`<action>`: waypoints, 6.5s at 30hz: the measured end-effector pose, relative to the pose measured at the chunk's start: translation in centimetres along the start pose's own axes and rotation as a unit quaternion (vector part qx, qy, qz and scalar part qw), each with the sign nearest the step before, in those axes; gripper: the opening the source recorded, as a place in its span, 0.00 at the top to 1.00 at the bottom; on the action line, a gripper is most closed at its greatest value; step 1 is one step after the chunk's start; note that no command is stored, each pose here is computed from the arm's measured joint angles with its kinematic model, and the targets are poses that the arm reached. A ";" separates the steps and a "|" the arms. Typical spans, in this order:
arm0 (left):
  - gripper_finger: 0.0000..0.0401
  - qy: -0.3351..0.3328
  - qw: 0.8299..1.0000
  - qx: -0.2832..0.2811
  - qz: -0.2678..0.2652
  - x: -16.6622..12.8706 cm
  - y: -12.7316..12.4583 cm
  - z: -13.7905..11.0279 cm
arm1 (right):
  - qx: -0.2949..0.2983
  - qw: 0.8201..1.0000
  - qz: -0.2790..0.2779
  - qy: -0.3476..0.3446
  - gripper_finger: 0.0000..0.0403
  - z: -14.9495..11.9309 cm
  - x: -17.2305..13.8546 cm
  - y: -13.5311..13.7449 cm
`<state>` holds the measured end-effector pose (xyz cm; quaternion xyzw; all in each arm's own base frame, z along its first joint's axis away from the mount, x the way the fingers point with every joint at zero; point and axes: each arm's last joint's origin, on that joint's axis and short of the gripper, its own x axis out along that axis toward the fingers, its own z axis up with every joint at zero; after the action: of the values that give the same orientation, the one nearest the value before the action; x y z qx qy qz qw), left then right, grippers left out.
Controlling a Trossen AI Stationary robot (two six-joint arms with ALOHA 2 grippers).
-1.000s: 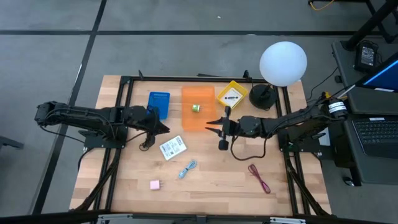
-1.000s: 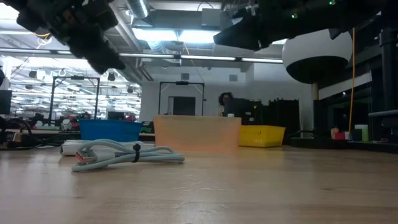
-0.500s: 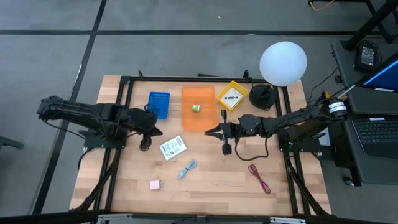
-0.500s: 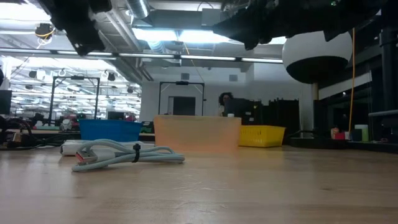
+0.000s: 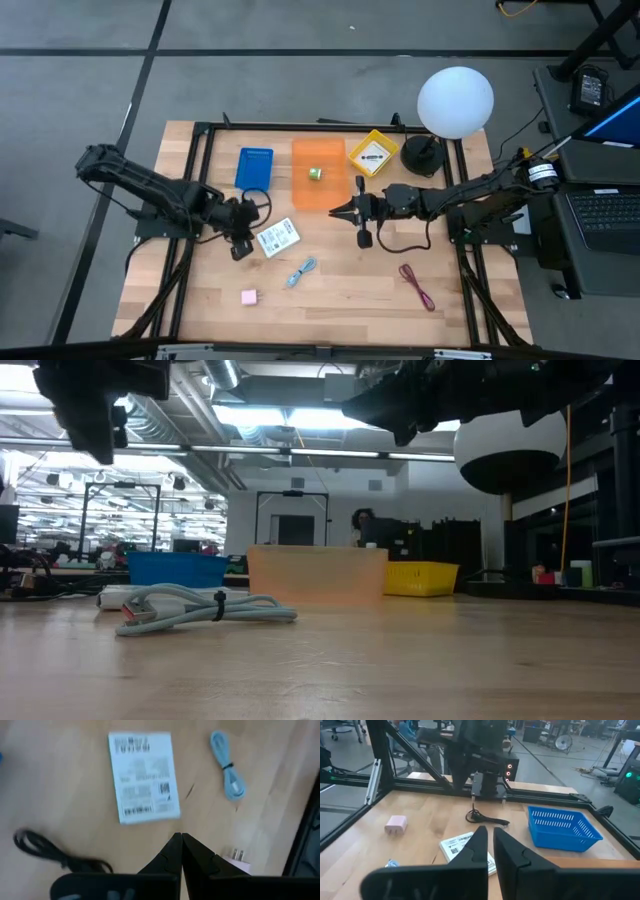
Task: Pick and place items into bin
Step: Put the black USB cable wire into the blue basket
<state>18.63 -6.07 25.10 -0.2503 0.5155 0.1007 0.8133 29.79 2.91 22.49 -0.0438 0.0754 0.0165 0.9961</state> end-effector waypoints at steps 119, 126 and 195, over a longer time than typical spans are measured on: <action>0.91 -0.236 0.963 0.113 -0.058 0.1 2.2 -0.6 | 0.016 0.998 0.005 0.065 0.91 -1.3 -0.1 0.2; 0.91 -0.313 0.933 0.160 -0.073 2.0 2.5 -0.8 | 0.016 0.998 0.005 0.065 0.91 -1.3 -0.1 0.2; 0.91 -0.212 0.932 -0.203 0.214 -0.2 13.7 5.5 | 0.031 0.997 0.004 0.065 0.91 -1.3 -0.1 0.2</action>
<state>17.08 8.49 23.04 -0.2669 0.3414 0.4256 0.7944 29.51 3.00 21.26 -0.0138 0.1409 0.0157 0.9898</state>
